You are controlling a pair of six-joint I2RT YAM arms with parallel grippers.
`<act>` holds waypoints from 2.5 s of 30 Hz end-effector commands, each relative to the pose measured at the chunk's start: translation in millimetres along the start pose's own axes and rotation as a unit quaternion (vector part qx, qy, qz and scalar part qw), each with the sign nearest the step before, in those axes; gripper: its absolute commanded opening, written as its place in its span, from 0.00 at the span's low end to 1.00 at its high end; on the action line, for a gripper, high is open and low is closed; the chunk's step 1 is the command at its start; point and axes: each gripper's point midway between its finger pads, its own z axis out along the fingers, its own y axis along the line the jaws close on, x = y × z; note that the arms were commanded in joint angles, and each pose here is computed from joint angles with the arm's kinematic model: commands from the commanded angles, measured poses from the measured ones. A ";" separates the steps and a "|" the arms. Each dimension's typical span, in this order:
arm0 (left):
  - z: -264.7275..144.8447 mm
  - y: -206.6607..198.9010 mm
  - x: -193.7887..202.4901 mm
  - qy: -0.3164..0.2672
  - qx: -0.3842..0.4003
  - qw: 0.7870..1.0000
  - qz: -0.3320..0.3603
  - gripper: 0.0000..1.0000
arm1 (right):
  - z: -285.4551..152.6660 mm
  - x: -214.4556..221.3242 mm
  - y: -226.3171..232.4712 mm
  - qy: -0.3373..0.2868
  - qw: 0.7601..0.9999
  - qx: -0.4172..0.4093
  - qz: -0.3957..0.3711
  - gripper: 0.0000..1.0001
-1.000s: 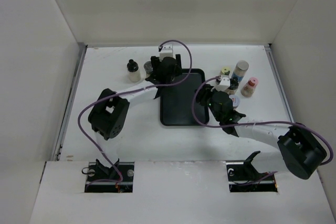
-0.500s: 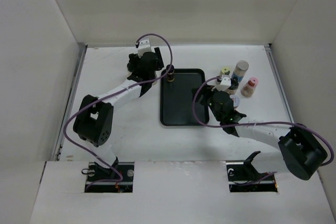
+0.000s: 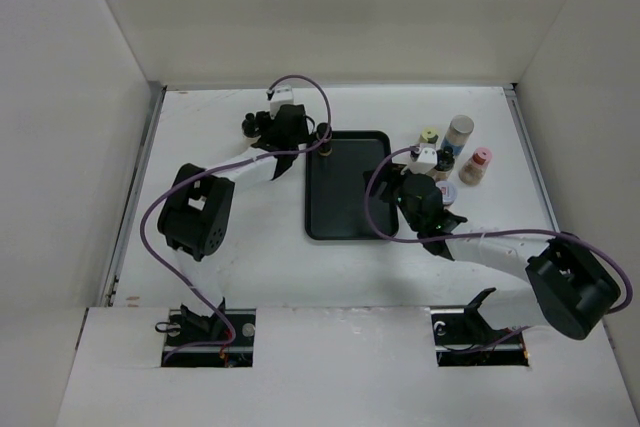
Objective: Organize the condiment bottles
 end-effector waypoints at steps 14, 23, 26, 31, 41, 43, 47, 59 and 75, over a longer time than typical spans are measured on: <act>-73.7 -5.9 -79.4 -0.114 0.026 0.992 -0.047 0.34 | 1.4 -17.0 15.8 -0.024 0.999 -0.027 0.014 0.81; -118.7 -42.4 -64.4 -0.110 0.092 0.989 -0.040 0.33 | -1.0 -20.9 13.9 -0.031 0.999 -0.025 0.018 0.80; -121.5 -75.9 -60.1 -0.103 0.124 0.986 -0.033 0.33 | -3.6 -26.1 10.1 -0.042 0.999 -0.021 0.023 0.80; -115.1 -107.0 -53.0 -0.097 0.147 0.984 -0.026 0.34 | -6.3 -31.7 6.7 -0.051 0.998 -0.020 0.030 0.80; -92.5 -119.5 -20.6 -0.080 0.142 0.987 -0.009 0.35 | -5.7 -32.3 2.1 -0.052 0.998 -0.016 0.038 0.80; -88.3 -118.2 -16.0 -0.081 0.139 0.987 -0.010 0.35 | -5.7 -32.1 4.4 -0.051 0.998 -0.018 0.037 0.80; -81.1 -116.3 -13.7 -0.082 0.134 0.988 -0.008 0.37 | -4.1 -30.0 3.1 -0.048 0.998 -0.017 0.037 0.80; -89.7 -97.5 -10.0 -0.078 0.120 0.990 -0.001 0.76 | -4.1 -30.2 2.2 -0.048 0.998 -0.015 0.036 0.85; -83.9 13.1 -50.1 -0.089 0.007 0.996 -0.031 0.83 | -2.3 -27.6 6.4 -0.039 0.999 -0.021 0.031 0.41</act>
